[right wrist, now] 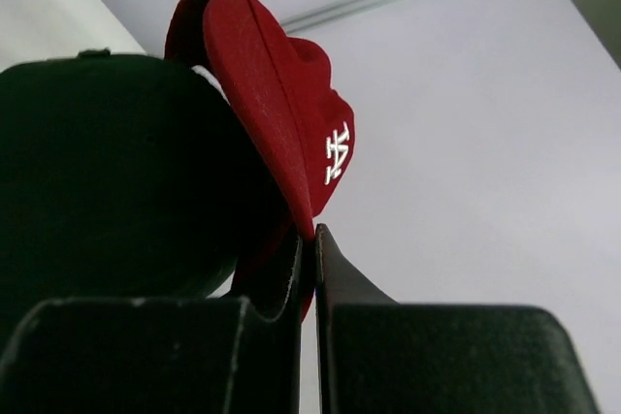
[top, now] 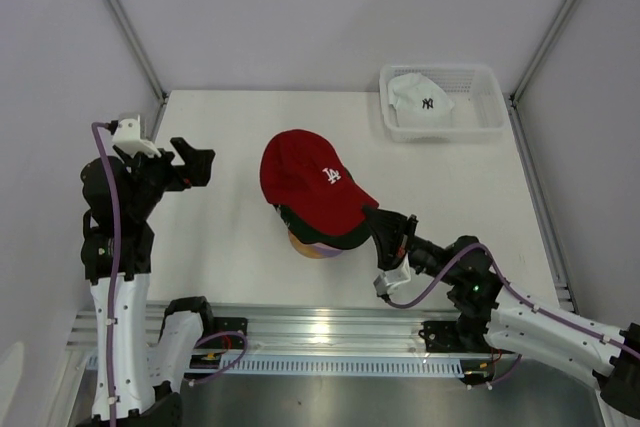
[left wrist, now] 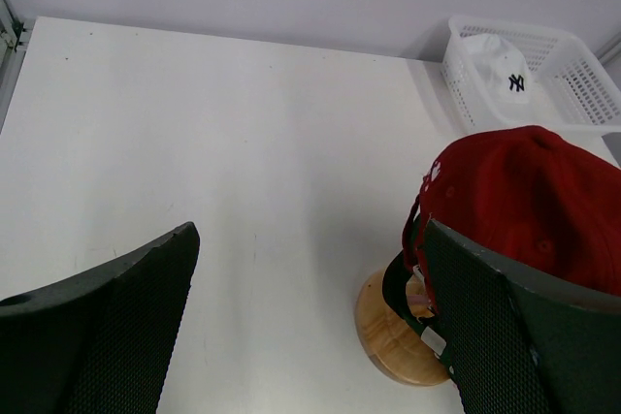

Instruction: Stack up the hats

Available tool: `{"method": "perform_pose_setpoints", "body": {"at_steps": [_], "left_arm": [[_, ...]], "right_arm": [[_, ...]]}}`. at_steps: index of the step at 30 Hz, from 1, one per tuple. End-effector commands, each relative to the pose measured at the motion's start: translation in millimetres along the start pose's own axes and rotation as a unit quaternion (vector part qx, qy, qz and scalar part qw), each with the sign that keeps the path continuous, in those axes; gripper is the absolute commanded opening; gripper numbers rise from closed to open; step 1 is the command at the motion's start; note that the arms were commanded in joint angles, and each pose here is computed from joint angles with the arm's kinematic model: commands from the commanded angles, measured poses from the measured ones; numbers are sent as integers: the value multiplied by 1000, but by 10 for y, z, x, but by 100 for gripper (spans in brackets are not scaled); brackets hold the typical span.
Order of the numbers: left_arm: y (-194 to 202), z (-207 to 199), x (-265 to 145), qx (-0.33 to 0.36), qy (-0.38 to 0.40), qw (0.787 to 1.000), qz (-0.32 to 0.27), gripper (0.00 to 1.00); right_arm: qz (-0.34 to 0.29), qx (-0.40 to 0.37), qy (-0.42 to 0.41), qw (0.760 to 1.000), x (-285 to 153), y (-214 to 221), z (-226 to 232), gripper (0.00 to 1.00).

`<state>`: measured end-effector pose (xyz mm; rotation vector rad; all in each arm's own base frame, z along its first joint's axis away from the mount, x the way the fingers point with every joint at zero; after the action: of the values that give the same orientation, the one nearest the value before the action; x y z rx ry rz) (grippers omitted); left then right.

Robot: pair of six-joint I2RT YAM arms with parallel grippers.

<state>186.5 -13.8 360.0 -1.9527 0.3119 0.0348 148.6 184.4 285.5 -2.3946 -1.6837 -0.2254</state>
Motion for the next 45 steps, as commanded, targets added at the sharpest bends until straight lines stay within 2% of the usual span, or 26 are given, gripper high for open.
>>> {"method": "perform_pose_setpoints", "body": {"at_steps": [1, 7, 12, 14, 16, 19, 21, 22, 23, 25, 26, 28, 29, 30, 31, 34, 35, 36, 37, 38, 39, 40, 41, 42, 43, 45], "left_arm": [[-49, -1, 17, -5, 5, 1000, -15, 99], [-40, 18, 40, -7, 0, 1000, -13, 99], [-44, 19, 35, -6, -1, 1000, -15, 99], [-40, 19, 33, -6, -1, 1000, -15, 100], [-36, 22, 35, -7, -1, 1000, -15, 99], [-39, 18, 32, -6, 0, 1000, -16, 100], [-40, 19, 36, -6, 0, 1000, -16, 99], [-43, 19, 34, -6, -1, 1000, -16, 99], [-31, 26, 45, -8, -1, 1000, -13, 100], [-37, 16, 40, -7, 2, 1000, -14, 99], [-36, 18, 44, -8, 2, 1000, -14, 99], [-39, 16, 35, -8, 1, 1000, -15, 100], [-40, 11, 36, -8, 3, 1000, -15, 100], [-12, 26, 48, -10, 1, 1000, -11, 100], [-32, 15, 36, -8, 2, 1000, -15, 100], [-29, 19, 43, -9, 2, 1000, -14, 99], [-26, 20, 45, -10, 2, 1000, -14, 100], [-24, 18, 49, -11, 2, 1000, -13, 99], [-32, 16, 47, -11, 3, 1000, -15, 99], [-26, 19, 53, -13, 2, 1000, -13, 99], [-24, 22, 60, -14, 2, 1000, -13, 100], [-24, 20, 61, -15, 2, 1000, -13, 99], [-28, 18, 61, -15, 4, 1000, -14, 100], [-25, 18, 63, -16, 4, 1000, -14, 100], [-22, 16, 66, -19, 5, 1000, -14, 99], [-24, 6, 66, -20, 9, 1000, -14, 99]], "right_arm": [[46, -7, 48, 998, -139, 36, -63, 0], [55, 49, 9, 997, -289, 4, 250, 0], [41, 68, -71, 994, -345, -94, 524, 0], [34, 75, -64, 995, -349, -127, 547, 8], [23, 94, -58, 994, -337, -181, 491, 51], [-3, 156, -66, 986, -335, -308, 410, 99], [-35, 209, -79, 974, -298, -429, 277, 100], [-37, 258, -111, 959, -306, -484, 313, 100], [-53, 282, -103, 952, -265, -548, 94, 99], [-59, 341, -122, 930, -203, -624, 11, 99], [-59, 404, -106, 907, -166, -685, -189, 99], [-15, 474, -95, 876, -88, -674, -303, 99], [37, 533, -75, 842, -74, -639, -343, 100], [48, 553, -44, 831, -23, -629, -573, 100], [79, 570, -44, 817, 66, -597, -548, 99], [103, 622, -26, 776, 262, -609, -716, 100], [128, 636, 8, 761, 307, -558, -796, 100], [129, 685, 53, 715, 377, -570, -966, 99], [148, 705, 86, 688, 419, -529, -1015, 100], [209, 717, 163, 645, 440, -374, -1010, 99], [220, 782, 231, 535, 458, -332, -1035, 99], [256, 798, 260, 480, 391, -264, -881, 99], [212, 847, 318, 370, 333, -248, -960, 99], [225, 844, 315, 371, 237, -240, -795, 100], [205, 871, 341, 289, 193, -218, -537, 99], [176, 875, 393, 220, -14, -175, -506, 99]]}}
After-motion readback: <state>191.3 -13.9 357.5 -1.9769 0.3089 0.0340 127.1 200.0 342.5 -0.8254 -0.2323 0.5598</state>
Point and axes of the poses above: each gripper's point midway between its finger pads, its own x axis out along the fingers, its own z axis along the line the jaws close on, y = z × x, the point moved 8 cm from there along -x, back along the fingers, and after that the axes turned 8 degrees about -x, right-handed, at the moved point
